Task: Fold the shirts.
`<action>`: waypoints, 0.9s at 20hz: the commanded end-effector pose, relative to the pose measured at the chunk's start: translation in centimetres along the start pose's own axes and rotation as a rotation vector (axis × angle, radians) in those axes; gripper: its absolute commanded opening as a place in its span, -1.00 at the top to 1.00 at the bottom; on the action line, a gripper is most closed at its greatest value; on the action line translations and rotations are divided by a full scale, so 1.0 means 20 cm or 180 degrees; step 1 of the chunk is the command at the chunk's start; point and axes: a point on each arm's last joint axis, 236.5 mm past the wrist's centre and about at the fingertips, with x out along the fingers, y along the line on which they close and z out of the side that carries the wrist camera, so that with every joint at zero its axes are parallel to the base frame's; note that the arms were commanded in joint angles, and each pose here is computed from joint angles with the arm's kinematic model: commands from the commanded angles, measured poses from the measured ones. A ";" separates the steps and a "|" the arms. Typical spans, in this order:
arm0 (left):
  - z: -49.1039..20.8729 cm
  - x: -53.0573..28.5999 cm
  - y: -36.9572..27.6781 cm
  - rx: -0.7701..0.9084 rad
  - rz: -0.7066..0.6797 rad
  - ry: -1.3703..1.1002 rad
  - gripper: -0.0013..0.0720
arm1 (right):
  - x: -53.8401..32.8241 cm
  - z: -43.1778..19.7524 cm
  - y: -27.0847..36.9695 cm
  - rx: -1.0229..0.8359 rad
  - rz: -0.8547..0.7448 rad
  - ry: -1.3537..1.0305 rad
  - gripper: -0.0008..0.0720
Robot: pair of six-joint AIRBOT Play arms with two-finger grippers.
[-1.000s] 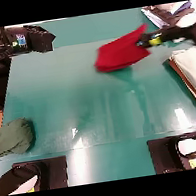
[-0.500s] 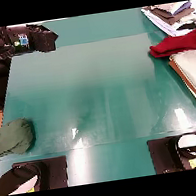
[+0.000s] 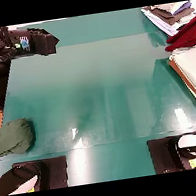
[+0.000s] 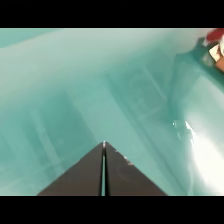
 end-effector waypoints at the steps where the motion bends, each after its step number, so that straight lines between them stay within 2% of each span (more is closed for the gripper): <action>1: -0.03 0.00 0.00 0.0001 0.0002 0.0084 0.87 | -0.13 0.05 -0.05 -0.0084 -0.0195 -0.0030 0.94; 4: -0.03 0.00 0.00 0.0004 0.0003 0.0082 0.87 | -0.22 -0.08 -0.19 -0.0012 -0.0459 0.0109 0.94; 9: -0.03 0.00 0.00 0.0005 0.0002 0.0083 0.87 | -0.34 -0.59 -0.40 0.0232 -0.0693 0.0665 0.94; 14: -0.03 0.00 0.00 0.0030 0.0001 0.0088 0.87 | -0.63 -1.10 -0.72 0.0497 -0.1437 0.1190 0.93; 15: -0.03 0.00 0.00 0.0031 0.0002 0.0093 0.87 | -0.69 -1.17 -0.77 0.0544 -0.1561 0.1248 0.77; 16: -0.04 0.00 0.00 0.0031 0.0003 0.0096 0.86 | -0.74 -1.21 -0.81 0.0608 -0.1673 0.1266 0.18; 17: -0.04 0.00 0.00 0.0032 0.0002 0.0096 0.87 | -0.78 -1.23 -0.85 0.0666 -0.1764 0.1232 -0.31; 18: -0.03 0.00 0.00 0.0033 0.0002 0.0095 0.87 | -0.83 -1.23 -0.89 0.0731 -0.1843 0.1187 -0.58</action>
